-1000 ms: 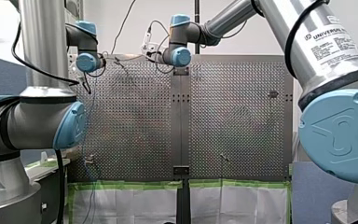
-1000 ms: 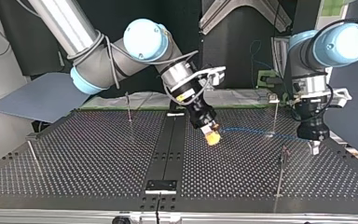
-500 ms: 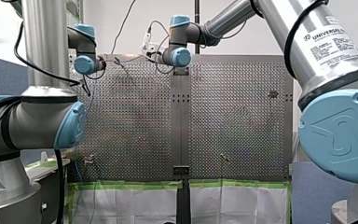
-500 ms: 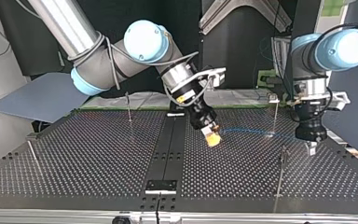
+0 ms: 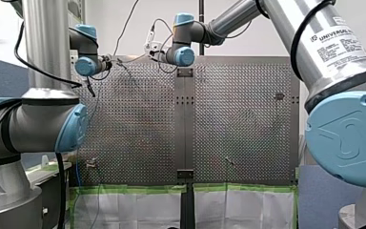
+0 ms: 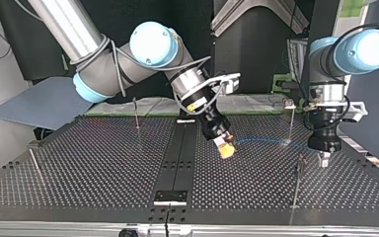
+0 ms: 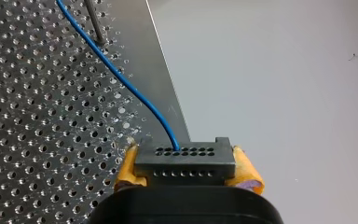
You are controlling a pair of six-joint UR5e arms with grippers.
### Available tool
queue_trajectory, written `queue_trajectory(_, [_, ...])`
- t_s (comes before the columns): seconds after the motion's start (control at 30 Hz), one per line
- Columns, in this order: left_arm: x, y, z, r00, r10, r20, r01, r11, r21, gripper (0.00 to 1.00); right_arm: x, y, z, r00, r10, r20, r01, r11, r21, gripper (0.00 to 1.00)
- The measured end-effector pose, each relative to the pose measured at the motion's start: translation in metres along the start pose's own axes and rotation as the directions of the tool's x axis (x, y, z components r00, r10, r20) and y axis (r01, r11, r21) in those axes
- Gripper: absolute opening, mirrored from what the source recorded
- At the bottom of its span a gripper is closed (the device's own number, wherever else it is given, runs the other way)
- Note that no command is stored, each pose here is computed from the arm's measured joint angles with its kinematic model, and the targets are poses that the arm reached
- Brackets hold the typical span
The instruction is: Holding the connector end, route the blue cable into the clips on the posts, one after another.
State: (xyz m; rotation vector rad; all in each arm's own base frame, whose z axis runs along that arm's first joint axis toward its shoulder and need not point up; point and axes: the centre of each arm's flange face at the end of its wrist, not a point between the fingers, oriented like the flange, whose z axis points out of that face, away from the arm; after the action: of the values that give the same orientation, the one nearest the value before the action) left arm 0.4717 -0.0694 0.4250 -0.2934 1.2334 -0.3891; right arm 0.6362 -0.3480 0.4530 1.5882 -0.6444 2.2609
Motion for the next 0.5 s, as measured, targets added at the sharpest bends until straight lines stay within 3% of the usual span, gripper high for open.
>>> queue_trajectory(0.5, [-0.0091, -0.0013, 0.0058, 0.9978, -0.040, 0.052, 0.038, 0.9985, 0.040, 0.00, 0.0036, -0.0012, 0.0012, 0.9999, 0.010, -0.006, -0.010, 0.9999, 0.005, 0.00])
